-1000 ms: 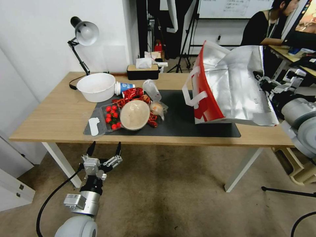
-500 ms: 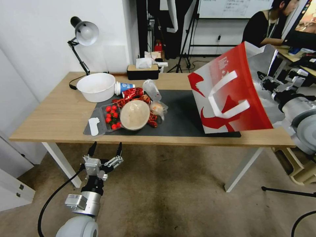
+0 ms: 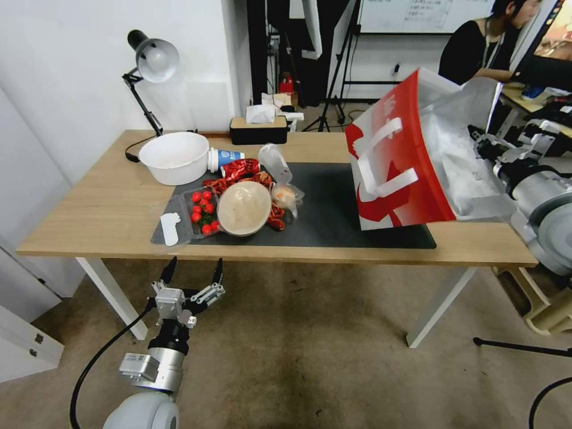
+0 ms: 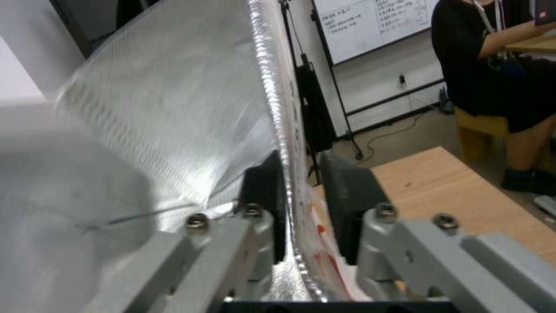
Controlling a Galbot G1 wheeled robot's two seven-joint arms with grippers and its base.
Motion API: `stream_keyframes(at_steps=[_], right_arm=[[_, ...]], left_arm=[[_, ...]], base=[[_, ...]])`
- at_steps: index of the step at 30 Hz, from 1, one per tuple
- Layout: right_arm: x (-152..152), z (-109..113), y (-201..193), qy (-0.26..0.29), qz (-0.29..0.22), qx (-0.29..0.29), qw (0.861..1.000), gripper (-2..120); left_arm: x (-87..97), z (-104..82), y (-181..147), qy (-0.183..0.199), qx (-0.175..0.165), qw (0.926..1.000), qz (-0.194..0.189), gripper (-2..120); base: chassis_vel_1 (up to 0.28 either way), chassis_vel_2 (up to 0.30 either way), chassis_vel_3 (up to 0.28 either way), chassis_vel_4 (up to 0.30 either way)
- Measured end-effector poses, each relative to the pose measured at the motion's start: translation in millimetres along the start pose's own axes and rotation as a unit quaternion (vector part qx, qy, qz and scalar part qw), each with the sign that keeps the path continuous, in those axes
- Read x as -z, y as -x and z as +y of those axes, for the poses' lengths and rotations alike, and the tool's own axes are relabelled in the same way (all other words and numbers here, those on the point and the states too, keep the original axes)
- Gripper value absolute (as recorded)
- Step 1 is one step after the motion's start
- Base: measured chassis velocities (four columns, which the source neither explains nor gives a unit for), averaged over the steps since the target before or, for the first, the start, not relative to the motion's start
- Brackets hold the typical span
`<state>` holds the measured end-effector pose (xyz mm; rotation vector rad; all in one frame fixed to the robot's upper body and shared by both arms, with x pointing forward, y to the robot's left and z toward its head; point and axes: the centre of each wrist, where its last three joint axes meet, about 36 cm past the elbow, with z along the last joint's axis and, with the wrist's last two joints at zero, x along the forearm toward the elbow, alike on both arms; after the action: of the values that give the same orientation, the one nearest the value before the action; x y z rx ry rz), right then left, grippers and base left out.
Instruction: Pick up the food delivery bag from the floor and place it on the table.
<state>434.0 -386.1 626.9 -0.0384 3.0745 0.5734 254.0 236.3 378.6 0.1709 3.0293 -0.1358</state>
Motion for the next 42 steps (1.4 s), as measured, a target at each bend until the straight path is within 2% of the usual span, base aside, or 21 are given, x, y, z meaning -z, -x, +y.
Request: stream_keyframes(at_steps=[3,5,7,9,11,13,15,16,18,21,22,24,26,28,30,32,33,39,42], right_arm=[[2.8,-0.8,1.4,-0.006,-0.006,-0.001,1.0,34],[3.4,-1.0,1.7,-0.008,-0.008,-0.002,1.0,37],[4.6,-1.6,2.3,-0.014,-0.013,-0.003,1.0,48],[4.9,-1.8,2.4,-0.016,-0.015,-0.004,1.0,50],[6.1,-2.7,3.3,-0.024,-0.022,-0.007,0.999,64],[6.2,-2.7,3.4,-0.027,-0.026,-0.006,0.999,65],[5.2,-1.8,1.5,-0.025,-0.043,0.015,0.999,77],[5.2,-1.8,1.5,-0.025,-0.043,0.015,0.999,77],[2.0,1.3,-4.7,-0.018,-0.065,0.059,0.996,87],[-0.9,2.8,-8.4,-0.014,-0.074,0.085,0.994,93],[-5.3,4.1,-12.9,-0.009,-0.087,0.118,0.989,99],[-7.3,4.4,-14.3,-0.007,-0.091,0.129,0.987,99],[-18.5,3.6,-21.9,-0.007,-0.103,0.181,0.978,100],[-23.4,2.9,-25.1,-0.011,-0.104,0.198,0.975,100],[-40.5,2.3,-35.7,-0.035,-0.098,0.238,0.966,100],[-45.7,2.4,-38.9,-0.044,-0.095,0.248,0.963,100],[-57.9,4.8,-46.6,-0.064,-0.087,0.265,0.958,100],[-89.8,16.2,-69.9,-0.099,-0.06,0.269,0.956,100],[-110.0,18.0,-85.6,-0.151,-0.054,0.25,0.955,100]], left_arm=[[-0.9,-1.5,-1.0,-0.001,-0.003,1.0,-0.001,100],[-1.1,-1.9,-1.2,-0.002,-0.004,1.0,-0.001,100],[-1.6,-2.8,-1.9,-0.002,-0.006,1.0,-0.002,100],[-1.8,-2.9,-2.0,-0.002,-0.007,1.0,-0.003,100],[-2.0,-3.3,-2.3,-0.002,-0.009,1.0,-0.004,100],[-2.0,-3.4,-2.5,-0.002,-0.009,0.9999,-0.004,100],[-2.2,-3.5,-2.9,-0.002,-0.01,0.9999,-0.005,100],[-2.2,-3.5,-2.9,-0.002,-0.01,0.9999,-0.005,100],[-2.1,-3.4,-2.6,-0.002,-0.01,0.9999,-0.005,100],[-2.0,-3.2,-2.4,-0.001,-0.01,0.9999,-0.006,100],[-1.9,-3.1,-2.3,-0.001,-0.01,0.9999,-0.006,100],[-1.9,-3.0,-2.2,-0.001,-0.01,0.9999,-0.006,100],[-1.8,-2.7,-2.3,-0.001,-0.01,0.9999,-0.006,100],[-1.7,-2.6,-2.3,-0.001,-0.009,0.9999,-0.006,100],[-1.5,-2.2,-2.5,-0.001,-0.009,0.9999,-0.005,100],[-1.5,-2.1,-2.5,-0.001,-0.008,0.9999,-0.005,100],[-1.2,-1.6,-2.6,-0.001,-0.007,1.0,-0.005,100],[0.2,-0.2,-2.5,0.0,-0.004,1.0,-0.007,100],[0.6,0.1,-2.7,0.0,-0.004,1.0,-0.007,100]], base=[[0.0,0.0,0.0,0.0],[0.0,0.0,0.0,0.0],[0.0,0.0,0.0,0.0],[0.0,0.0,0.0,0.0],[0.0,0.0,0.0,0.0],[0.0,0.0,0.0,0.0],[0.0,0.0,0.0,0.0],[0.0,0.0,0.0,0.0],[0.0,0.0,0.0,0.0],[0.0,0.0,0.0,0.0],[0.0,0.0,0.0,0.0],[0.0,0.0,0.0,0.0],[0.0,0.0,0.0,0.0],[0.0,0.0,0.0,0.0],[0.0,0.0,0.0,0.0],[0.0,0.0,0.0,0.0],[0.0,0.0,0.0,0.0],[0.0,0.0,0.0,0.0],[0.0,0.0,0.0,0.0]])
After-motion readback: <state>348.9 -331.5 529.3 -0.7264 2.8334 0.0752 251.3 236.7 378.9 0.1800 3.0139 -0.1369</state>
